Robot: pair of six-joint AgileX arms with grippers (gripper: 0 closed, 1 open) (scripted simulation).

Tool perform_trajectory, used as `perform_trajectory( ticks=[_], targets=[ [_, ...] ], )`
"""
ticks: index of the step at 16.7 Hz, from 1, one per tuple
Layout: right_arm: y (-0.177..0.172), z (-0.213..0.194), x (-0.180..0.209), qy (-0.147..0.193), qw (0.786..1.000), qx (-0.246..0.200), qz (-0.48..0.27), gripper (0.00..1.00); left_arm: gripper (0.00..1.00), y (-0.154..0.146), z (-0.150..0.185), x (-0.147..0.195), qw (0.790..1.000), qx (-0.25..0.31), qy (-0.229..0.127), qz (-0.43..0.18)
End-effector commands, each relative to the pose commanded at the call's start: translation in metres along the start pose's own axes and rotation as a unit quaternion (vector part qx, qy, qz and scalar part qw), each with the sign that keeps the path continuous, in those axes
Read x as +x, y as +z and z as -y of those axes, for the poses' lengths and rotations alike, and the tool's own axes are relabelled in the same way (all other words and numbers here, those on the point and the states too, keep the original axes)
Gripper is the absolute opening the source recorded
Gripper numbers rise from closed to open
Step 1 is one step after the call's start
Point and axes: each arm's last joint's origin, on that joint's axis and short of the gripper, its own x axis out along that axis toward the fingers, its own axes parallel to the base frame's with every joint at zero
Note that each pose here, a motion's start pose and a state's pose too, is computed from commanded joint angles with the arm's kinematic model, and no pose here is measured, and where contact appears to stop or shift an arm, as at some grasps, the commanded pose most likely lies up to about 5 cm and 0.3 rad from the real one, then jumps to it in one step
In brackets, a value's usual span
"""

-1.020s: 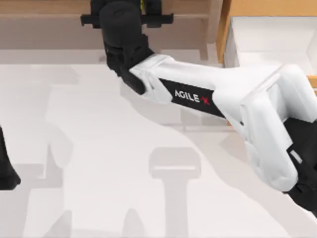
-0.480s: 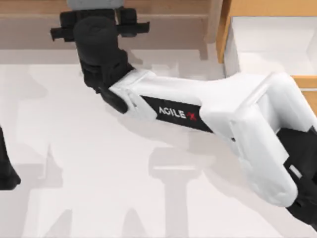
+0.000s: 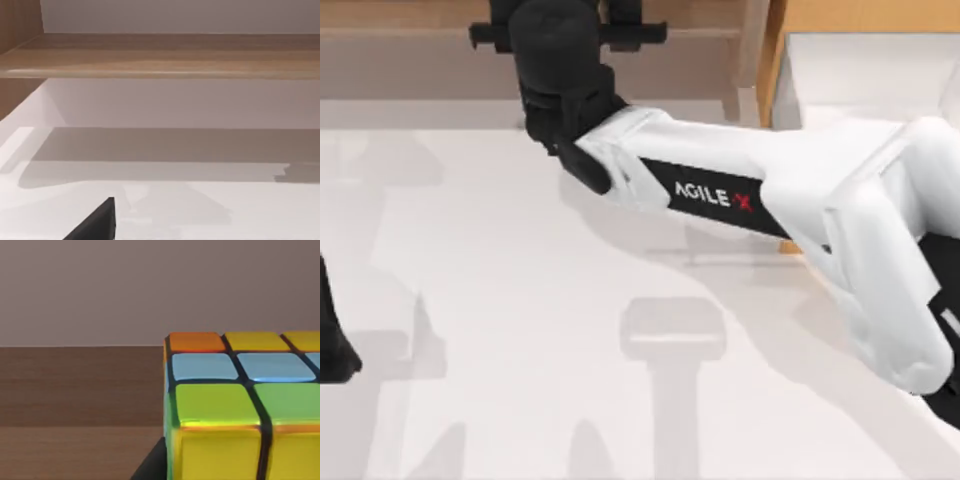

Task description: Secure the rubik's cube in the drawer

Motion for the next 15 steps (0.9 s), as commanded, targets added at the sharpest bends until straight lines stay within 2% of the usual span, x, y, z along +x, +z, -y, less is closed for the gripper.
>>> perform_trajectory(
  ticks=[6,8,11,13,15],
  targets=[
    [0.004,-0.003,-0.003,0.008,1.0,0.005,0.001,0.0,1.0,0.0,0.0,0.0,1.0,0.0,0.0,0.0],
    [0.028,-0.015,-0.016,0.046,0.999,0.027,0.007,0.0,1.0,0.0,0.0,0.0,1.0,0.0,0.0,0.0],
    [0.073,-0.033,-0.046,0.138,0.989,0.06,-0.004,0.0,1.0,0.0,0.0,0.0,1.0,0.0,0.0,0.0],
    [0.092,-0.032,-0.057,0.191,0.979,0.065,-0.037,0.0,1.0,0.0,0.0,0.0,1.0,0.0,0.0,0.0],
    [0.102,-0.018,-0.058,0.223,0.969,0.057,-0.093,0.0,1.0,0.0,0.0,0.0,1.0,0.0,0.0,0.0]
  ],
)
